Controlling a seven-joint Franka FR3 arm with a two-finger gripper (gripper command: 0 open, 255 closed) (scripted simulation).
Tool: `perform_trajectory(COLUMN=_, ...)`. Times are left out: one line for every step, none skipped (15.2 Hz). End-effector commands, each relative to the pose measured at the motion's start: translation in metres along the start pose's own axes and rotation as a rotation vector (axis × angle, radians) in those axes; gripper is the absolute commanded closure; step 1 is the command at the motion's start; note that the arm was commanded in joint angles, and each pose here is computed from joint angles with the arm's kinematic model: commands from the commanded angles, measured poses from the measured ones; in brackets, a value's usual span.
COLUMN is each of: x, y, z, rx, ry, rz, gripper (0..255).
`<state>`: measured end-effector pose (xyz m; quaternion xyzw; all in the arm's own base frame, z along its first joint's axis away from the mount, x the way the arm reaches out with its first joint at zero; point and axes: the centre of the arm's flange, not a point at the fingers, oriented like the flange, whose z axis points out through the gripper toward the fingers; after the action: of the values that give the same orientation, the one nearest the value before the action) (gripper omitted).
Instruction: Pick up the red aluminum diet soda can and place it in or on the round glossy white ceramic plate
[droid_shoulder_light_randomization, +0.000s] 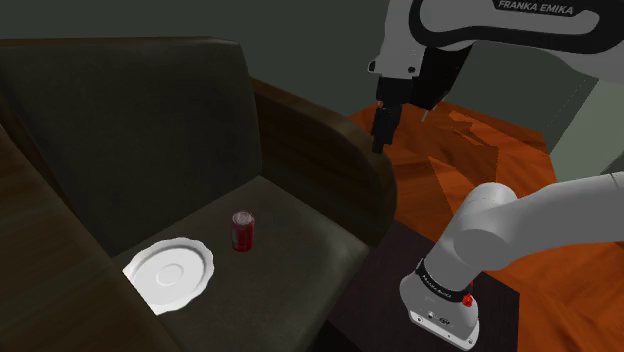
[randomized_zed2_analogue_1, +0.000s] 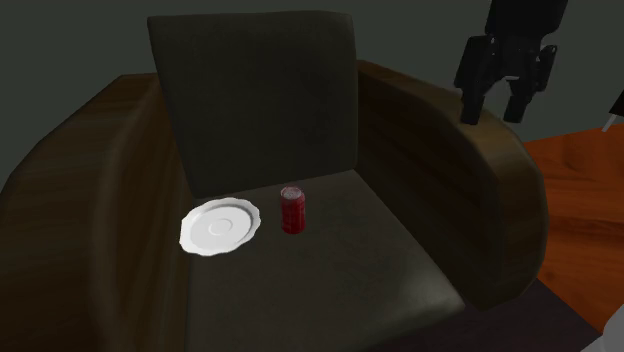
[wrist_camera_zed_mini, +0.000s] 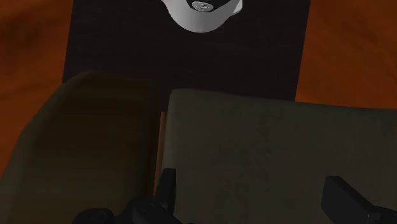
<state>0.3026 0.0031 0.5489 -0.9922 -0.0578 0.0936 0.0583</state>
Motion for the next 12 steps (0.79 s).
perform_trajectory(x=0.000, y=0.000, z=0.000, rx=0.000, ry=0.000, rz=0.000, gripper=0)
perform_trajectory(x=0.009, y=-0.006, z=0.007, rx=-0.001, ry=0.005, rz=-0.007, gripper=0)
perform_trajectory(x=0.017, y=-0.012, z=0.015, rx=-0.003, ry=0.009, rz=-0.014, gripper=0)
perform_trajectory(x=0.026, y=-0.018, z=0.022, rx=-0.004, ry=0.014, rz=-0.020, gripper=0)
perform_trajectory(x=0.035, y=-0.024, z=0.029, rx=-0.005, ry=0.019, rz=-0.027, gripper=0)
perform_trajectory(x=0.043, y=-0.030, z=0.036, rx=-0.007, ry=0.023, rz=-0.034, gripper=0)
perform_trajectory(x=0.052, y=-0.036, z=0.043, rx=-0.008, ry=0.028, rz=-0.041, gripper=0)
perform_trajectory(x=0.061, y=-0.042, z=0.050, rx=-0.009, ry=0.033, rz=-0.047, gripper=0)
perform_trajectory(x=0.069, y=-0.048, z=0.057, rx=-0.010, ry=0.037, rz=-0.054, gripper=0)
perform_trajectory(x=0.078, y=-0.055, z=0.064, rx=-0.012, ry=0.042, rz=-0.061, gripper=0)
perform_trajectory(x=0.087, y=-0.061, z=0.071, rx=-0.013, ry=0.046, rz=-0.068, gripper=0)
perform_trajectory(x=0.095, y=-0.067, z=0.078, rx=-0.014, ry=0.051, rz=-0.074, gripper=0)
